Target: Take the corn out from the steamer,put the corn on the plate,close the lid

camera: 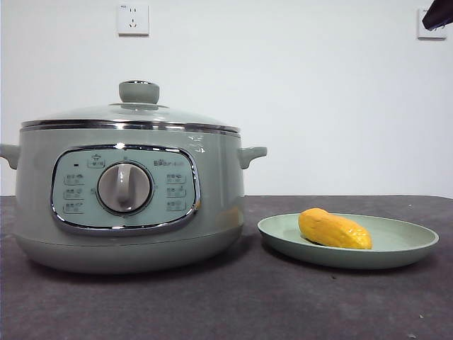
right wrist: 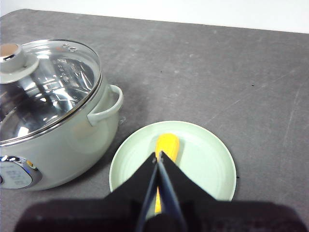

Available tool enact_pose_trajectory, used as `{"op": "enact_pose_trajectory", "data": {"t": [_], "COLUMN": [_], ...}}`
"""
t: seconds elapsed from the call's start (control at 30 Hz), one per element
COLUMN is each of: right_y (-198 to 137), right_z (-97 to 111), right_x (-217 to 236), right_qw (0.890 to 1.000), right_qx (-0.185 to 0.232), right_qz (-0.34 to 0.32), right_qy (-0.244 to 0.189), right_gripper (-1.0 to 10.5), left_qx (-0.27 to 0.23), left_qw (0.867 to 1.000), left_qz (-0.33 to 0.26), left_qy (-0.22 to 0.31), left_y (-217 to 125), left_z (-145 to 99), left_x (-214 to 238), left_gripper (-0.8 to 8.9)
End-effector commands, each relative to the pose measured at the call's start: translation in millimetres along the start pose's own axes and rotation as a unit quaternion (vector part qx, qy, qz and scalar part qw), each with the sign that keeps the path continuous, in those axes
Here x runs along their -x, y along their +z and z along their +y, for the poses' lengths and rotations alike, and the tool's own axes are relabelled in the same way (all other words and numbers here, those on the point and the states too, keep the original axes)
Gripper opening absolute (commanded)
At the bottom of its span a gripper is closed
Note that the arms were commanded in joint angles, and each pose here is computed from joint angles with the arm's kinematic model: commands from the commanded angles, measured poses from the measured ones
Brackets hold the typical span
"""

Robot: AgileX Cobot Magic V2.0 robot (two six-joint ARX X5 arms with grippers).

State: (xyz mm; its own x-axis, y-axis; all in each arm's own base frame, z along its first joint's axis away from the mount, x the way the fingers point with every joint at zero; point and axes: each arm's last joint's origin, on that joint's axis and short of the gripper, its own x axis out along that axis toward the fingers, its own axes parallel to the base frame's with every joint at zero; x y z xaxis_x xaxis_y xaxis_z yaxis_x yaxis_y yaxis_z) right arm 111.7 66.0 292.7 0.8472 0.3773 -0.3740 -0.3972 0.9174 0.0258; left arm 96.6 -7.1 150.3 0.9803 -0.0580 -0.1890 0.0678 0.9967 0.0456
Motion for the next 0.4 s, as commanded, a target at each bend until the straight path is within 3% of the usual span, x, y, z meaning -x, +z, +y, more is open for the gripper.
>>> {"op": "enact_pose_trajectory", "data": {"t": [0.03, 0.4], "right_y": [-1.6, -1.7], "right_z": [-0.1, -0.1], "right_x": [-0.8, -0.9], "right_qw": [1.000, 1.000], "right_qx": [0.001, 0.001], "right_qz": [0.000, 0.000], "right_qy": [-0.001, -0.001], "right_gripper": [0.0, 0.0], "left_qx": [-0.003, -0.001], "left_qw": [1.000, 1.000], "left_qz": [0.007, 0.006], "left_qy": [-0.002, 0.008], "left_y": [-4.9, -4.9], "left_z": [1.1, 3.0], "left_x": [-0.9, -0.7], "left_gripper": [-0.03, -0.03]}}
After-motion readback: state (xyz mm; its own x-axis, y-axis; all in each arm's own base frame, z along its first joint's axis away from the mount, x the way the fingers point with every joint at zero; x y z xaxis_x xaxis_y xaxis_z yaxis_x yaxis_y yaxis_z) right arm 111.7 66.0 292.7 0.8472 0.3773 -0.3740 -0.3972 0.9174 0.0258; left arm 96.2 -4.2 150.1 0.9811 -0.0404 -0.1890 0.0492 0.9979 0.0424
